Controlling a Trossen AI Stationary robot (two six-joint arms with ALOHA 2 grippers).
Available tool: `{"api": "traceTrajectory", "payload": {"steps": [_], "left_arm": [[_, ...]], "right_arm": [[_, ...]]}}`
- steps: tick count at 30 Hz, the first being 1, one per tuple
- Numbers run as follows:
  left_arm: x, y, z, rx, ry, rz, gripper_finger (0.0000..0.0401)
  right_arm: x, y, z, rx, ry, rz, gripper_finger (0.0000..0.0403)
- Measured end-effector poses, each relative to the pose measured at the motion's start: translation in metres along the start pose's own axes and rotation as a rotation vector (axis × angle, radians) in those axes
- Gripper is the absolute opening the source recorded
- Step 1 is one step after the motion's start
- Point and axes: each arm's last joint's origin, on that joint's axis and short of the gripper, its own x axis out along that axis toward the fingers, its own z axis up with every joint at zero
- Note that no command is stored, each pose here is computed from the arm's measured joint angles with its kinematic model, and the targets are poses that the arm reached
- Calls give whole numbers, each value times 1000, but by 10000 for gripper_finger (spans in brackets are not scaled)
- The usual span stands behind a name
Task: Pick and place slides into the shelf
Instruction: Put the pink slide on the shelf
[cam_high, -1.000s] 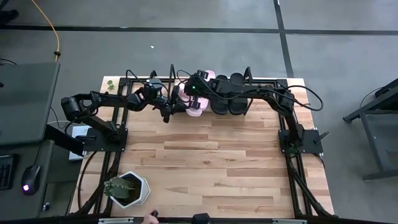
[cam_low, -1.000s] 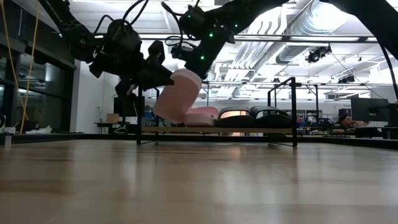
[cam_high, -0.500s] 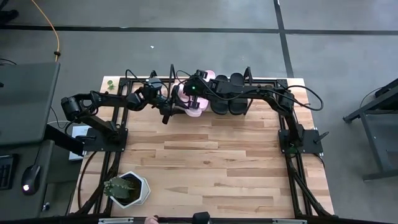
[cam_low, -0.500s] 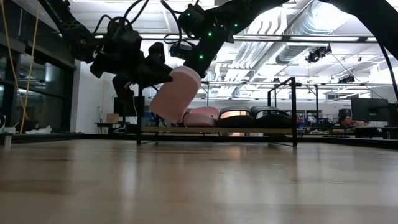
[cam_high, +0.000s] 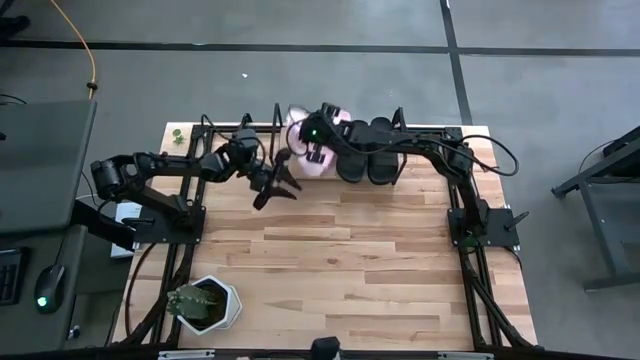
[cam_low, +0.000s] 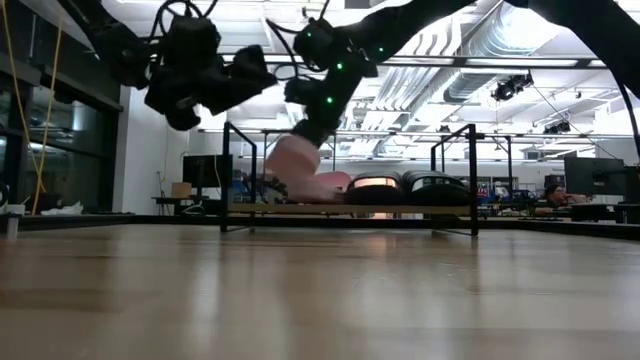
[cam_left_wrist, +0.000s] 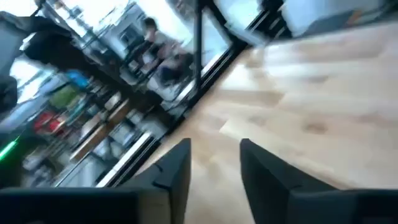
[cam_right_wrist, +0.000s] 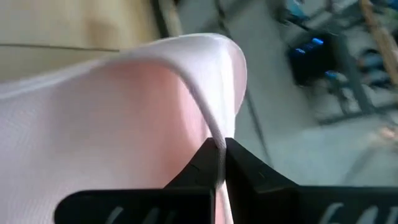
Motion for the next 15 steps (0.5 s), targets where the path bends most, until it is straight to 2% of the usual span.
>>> {"api": "traceTrajectory", "payload": {"steps": [3, 6, 8, 11, 15], "left_arm": [[2, -1, 6, -23, -3, 4, 158], [3, 1, 17, -31, -9, 23, 197], [6, -2, 21, -79, -17, 9, 218], [8, -2, 29, -139, -30, 10, 236], [17, -8, 37, -189, -68, -37, 238]], "right_arm": [[3, -7, -2, 15, 14, -44, 0], [5, -8, -4, 35, -4, 27, 0], [5, -9, -4, 43, -13, 44, 0], [6, -10, -4, 50, -21, 36, 0], [4, -8, -2, 53, -32, 42, 0]]}}
